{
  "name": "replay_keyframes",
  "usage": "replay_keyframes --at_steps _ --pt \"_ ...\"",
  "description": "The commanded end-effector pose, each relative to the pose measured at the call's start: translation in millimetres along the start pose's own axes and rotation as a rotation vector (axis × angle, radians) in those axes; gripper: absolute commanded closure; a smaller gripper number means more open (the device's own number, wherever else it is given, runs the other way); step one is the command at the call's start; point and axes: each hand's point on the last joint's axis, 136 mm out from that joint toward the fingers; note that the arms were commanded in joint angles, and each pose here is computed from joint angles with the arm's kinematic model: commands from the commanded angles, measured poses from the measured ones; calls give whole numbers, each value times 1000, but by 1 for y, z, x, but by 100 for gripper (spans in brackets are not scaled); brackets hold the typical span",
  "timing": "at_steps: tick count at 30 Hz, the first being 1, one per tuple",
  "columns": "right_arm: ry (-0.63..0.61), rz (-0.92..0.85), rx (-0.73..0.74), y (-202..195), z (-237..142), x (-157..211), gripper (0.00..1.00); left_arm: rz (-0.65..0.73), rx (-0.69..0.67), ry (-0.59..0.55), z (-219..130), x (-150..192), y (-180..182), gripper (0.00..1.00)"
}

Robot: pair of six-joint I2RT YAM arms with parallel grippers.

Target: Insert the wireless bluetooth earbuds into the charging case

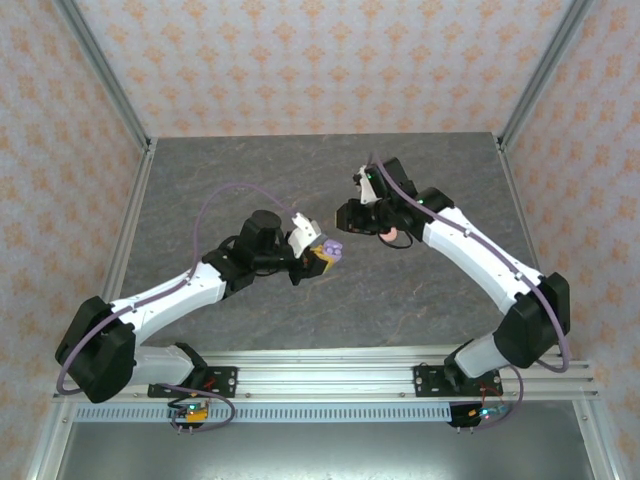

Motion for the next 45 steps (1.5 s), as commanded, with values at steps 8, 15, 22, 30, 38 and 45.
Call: replay_keyframes --at_steps 8,15,22,30,38,45 --pt "110 16 -75 15 7 11 74 64 46 -31 -5 -19 -16 93" --pt "158 -7 -86 19 13 20 74 41 36 -38 -1 -24 -12 93" --pt "188 -27 -101 25 15 27 74 -8 -3 -40 4 -26 -3 93" --pt "179 -36 -71 19 13 28 74 -80 -56 -43 11 -29 13 93" --pt "191 -33 -72 18 15 31 74 -137 -92 -65 9 -33 26 92" --pt "194 -32 -57 15 15 33 74 -166 -100 -76 9 -35 31 92"
Point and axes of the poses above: each hand's point on the last joint's axis, 136 mm out from that joint toward the fingers, its own z axis out along the fingers, its own y axis along the line the jaws close on, x = y × z, and after that the axes turned 10 degrees about -z, right-handed
